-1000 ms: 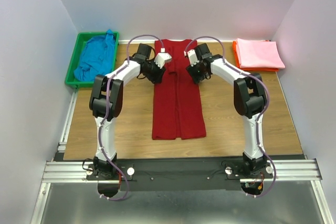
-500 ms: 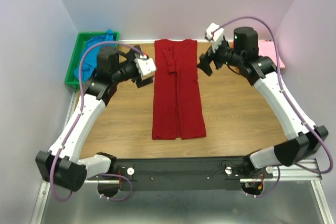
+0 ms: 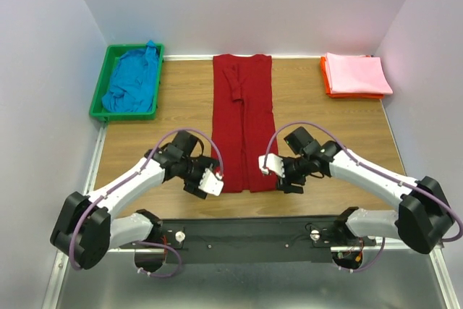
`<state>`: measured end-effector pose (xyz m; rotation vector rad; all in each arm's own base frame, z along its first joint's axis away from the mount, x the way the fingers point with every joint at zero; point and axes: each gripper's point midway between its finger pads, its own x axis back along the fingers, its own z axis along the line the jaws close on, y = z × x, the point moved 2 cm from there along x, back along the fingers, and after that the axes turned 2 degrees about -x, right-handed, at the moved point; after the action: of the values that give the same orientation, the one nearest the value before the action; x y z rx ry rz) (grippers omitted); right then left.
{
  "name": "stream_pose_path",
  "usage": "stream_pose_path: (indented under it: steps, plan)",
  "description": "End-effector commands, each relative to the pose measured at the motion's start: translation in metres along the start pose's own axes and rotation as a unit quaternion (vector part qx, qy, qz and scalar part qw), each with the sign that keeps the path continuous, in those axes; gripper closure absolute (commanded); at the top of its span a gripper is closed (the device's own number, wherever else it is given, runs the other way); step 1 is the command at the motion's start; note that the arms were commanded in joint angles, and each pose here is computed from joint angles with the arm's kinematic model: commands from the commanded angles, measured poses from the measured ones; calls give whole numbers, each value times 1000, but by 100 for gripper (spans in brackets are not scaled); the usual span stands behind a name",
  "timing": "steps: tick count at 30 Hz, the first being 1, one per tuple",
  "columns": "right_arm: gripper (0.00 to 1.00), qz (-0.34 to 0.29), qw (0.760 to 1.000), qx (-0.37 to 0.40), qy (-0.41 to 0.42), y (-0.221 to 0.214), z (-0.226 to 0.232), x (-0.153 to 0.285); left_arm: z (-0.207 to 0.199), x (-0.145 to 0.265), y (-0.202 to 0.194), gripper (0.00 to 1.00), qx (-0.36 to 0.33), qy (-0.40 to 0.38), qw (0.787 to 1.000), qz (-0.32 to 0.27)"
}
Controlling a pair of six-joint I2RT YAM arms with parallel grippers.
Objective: Fold and stack the t-shirts
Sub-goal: Fold the tshirt
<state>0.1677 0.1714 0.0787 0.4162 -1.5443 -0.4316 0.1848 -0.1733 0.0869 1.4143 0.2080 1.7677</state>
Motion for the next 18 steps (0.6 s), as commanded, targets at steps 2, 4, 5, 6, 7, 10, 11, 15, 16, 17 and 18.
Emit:
stream_pose_path:
  steps: [2, 4, 5, 6, 7, 10, 11, 15, 16, 17, 18]
  plan:
    - [30, 4, 996, 82, -45, 0, -15, -14, -9, -18, -5, 20, -70, -9, 997, 18]
    - [31, 11, 995, 92, -42, -1, -16, -25, -15, -26, -6, 21, -73, -24, 997, 20]
    - [34, 16, 995, 95, -34, -2, -15, -31, -15, -30, -9, 22, -70, -30, 997, 24]
    - [36, 20, 995, 95, -31, -4, -15, -35, -14, -31, -8, 22, -74, -29, 997, 25]
    - [37, 22, 994, 99, -30, -4, -15, -38, -17, -37, -10, 23, -75, -39, 996, 26]
    - [41, 29, 994, 105, -20, -7, -13, -50, -20, -47, -11, 27, -77, -56, 995, 30]
    - [41, 32, 994, 107, -19, -8, -12, -53, -21, -49, -12, 28, -76, -60, 995, 30]
    - [51, 41, 992, 118, -6, -9, -6, -67, -20, -57, -6, 35, -75, -74, 994, 21]
    - [53, 45, 992, 119, -4, -10, -6, -70, -19, -58, -4, 37, -70, -73, 995, 21]
    - [59, 46, 992, 121, -5, -9, -6, -70, -18, -59, -3, 44, -71, -73, 995, 21]
    - [62, 49, 992, 120, -7, -9, -6, -70, -19, -60, -4, 48, -65, -75, 995, 23]
